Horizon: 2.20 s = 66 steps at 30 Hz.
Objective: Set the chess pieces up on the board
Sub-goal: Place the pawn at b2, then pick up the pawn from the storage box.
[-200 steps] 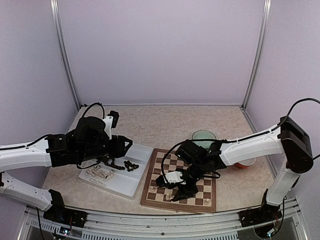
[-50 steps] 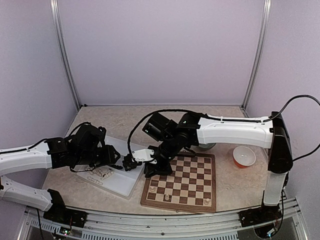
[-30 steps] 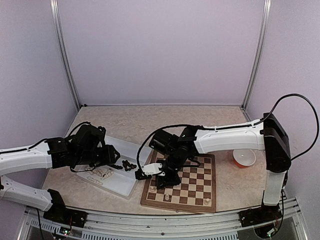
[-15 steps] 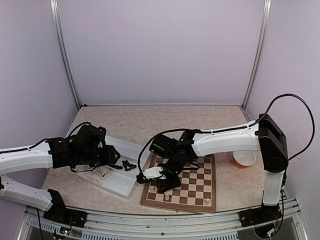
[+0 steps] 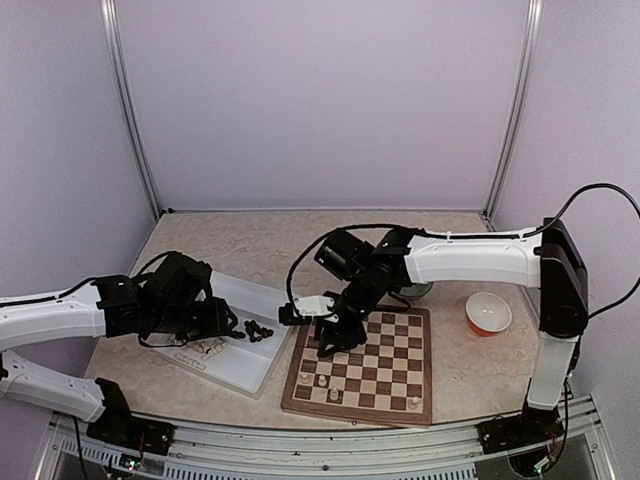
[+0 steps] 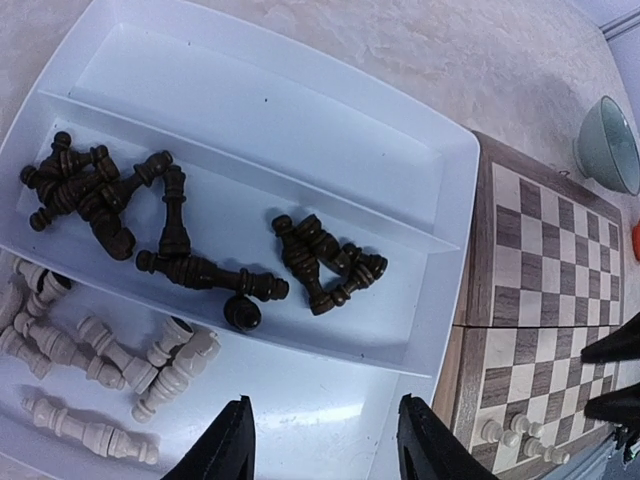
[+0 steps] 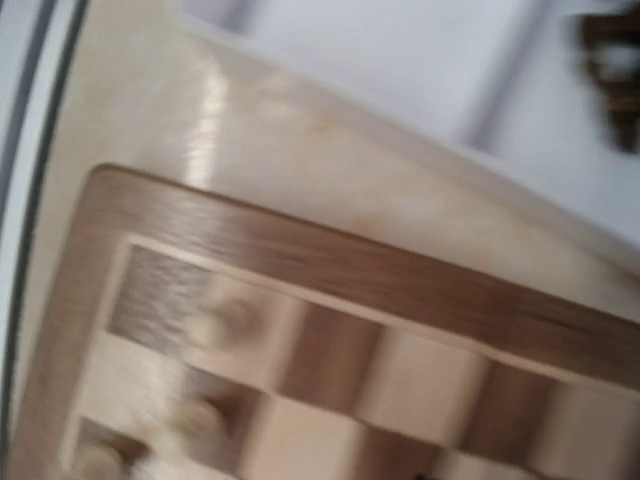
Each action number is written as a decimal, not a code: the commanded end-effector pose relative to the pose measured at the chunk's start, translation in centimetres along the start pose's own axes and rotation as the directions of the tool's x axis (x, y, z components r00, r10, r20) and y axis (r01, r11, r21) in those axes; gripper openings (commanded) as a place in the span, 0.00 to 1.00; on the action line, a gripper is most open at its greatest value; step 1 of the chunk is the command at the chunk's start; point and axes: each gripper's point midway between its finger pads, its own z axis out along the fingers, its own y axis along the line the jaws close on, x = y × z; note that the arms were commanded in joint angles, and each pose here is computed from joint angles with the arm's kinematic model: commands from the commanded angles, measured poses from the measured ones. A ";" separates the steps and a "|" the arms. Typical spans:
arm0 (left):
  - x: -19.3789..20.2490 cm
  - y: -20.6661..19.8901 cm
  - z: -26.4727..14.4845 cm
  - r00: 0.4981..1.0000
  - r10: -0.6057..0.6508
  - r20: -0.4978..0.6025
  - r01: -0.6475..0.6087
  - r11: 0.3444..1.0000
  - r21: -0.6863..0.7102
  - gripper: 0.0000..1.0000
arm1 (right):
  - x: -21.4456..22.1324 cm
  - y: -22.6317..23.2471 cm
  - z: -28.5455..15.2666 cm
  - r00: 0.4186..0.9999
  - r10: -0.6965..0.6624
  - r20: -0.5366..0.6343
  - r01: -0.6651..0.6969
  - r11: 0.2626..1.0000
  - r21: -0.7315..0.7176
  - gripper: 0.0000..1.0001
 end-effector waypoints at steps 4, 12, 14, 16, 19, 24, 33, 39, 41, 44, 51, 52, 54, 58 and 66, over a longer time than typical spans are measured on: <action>3.1 3.0 0.1 0.995 -0.017 -0.096 0.002 0.988 -0.154 0.49 | 0.3 -3.0 -4.5 0.994 0.032 0.103 -0.041 0.995 0.086 0.39; 4.3 7.2 1.9 0.987 -0.032 -0.159 -0.021 0.946 -0.322 0.56 | 1.6 -3.7 -6.3 0.987 0.050 0.154 -0.068 0.991 0.114 0.39; 4.2 7.9 2.5 0.986 -0.022 -0.167 -0.038 0.937 -0.346 0.58 | 1.9 -3.5 -6.3 0.986 0.050 0.157 -0.068 0.991 0.112 0.39; 4.5 8.1 3.2 0.982 -0.019 -0.189 -0.047 0.940 -0.337 0.56 | 2.1 -3.3 -6.2 0.986 0.047 0.158 -0.064 0.992 0.108 0.39; 5.1 8.3 4.1 0.975 -0.017 -0.223 -0.056 0.946 -0.319 0.50 | 2.1 -3.3 -6.1 0.986 0.039 0.161 -0.057 0.992 0.109 0.39; 6.1 8.9 4.8 0.965 -0.012 -0.263 -0.077 0.941 -0.328 0.44 | 2.4 -3.2 -5.6 0.987 0.041 0.156 -0.056 0.994 0.097 0.39; 8.1 9.0 6.2 0.943 0.003 -0.334 -0.109 0.948 -0.300 0.31 | 2.4 -3.3 -5.1 0.988 0.049 0.149 -0.061 0.995 0.080 0.39; 8.1 6.5 6.0 0.934 0.106 -0.342 -0.189 0.957 -0.219 0.22 | 2.1 -3.4 -5.0 0.987 0.059 0.150 -0.070 0.996 0.063 0.38; 8.1 4.6 5.8 0.926 0.157 -0.344 -0.227 0.958 -0.173 0.21 | 2.1 -3.3 -4.9 0.987 0.062 0.150 -0.071 0.996 0.056 0.38; 8.5 3.6 5.3 0.910 0.199 -0.364 -0.272 0.949 -0.161 0.23 | 2.1 -3.4 -4.8 0.987 0.066 0.148 -0.075 0.996 0.049 0.38; 8.7 2.6 5.3 0.891 0.236 -0.388 -0.312 0.939 -0.145 0.18 | 2.0 -3.5 -4.7 0.987 0.073 0.142 -0.080 0.996 0.043 0.38; 8.4 2.2 5.0 0.891 0.247 -0.381 -0.319 0.938 -0.138 0.17 | 2.0 -3.4 -4.7 0.987 0.072 0.142 -0.079 0.996 0.043 0.38; 8.1 1.7 4.5 0.894 0.262 -0.364 -0.327 0.937 -0.127 0.15 | 1.8 -3.6 -4.8 0.986 0.072 0.149 -0.080 0.996 0.050 0.37; 7.3 -0.4 3.4 0.912 0.299 -0.282 -0.321 0.946 -0.034 0.07 | 0.5 -5.0 -5.3 0.975 0.115 0.193 -0.132 0.988 0.079 0.36; 5.7 -2.9 1.3 0.953 0.276 -0.125 -0.258 0.956 0.142 0.00 | -3.8 -4.7 -4.4 0.888 0.342 0.307 -0.281 0.933 -0.225 0.38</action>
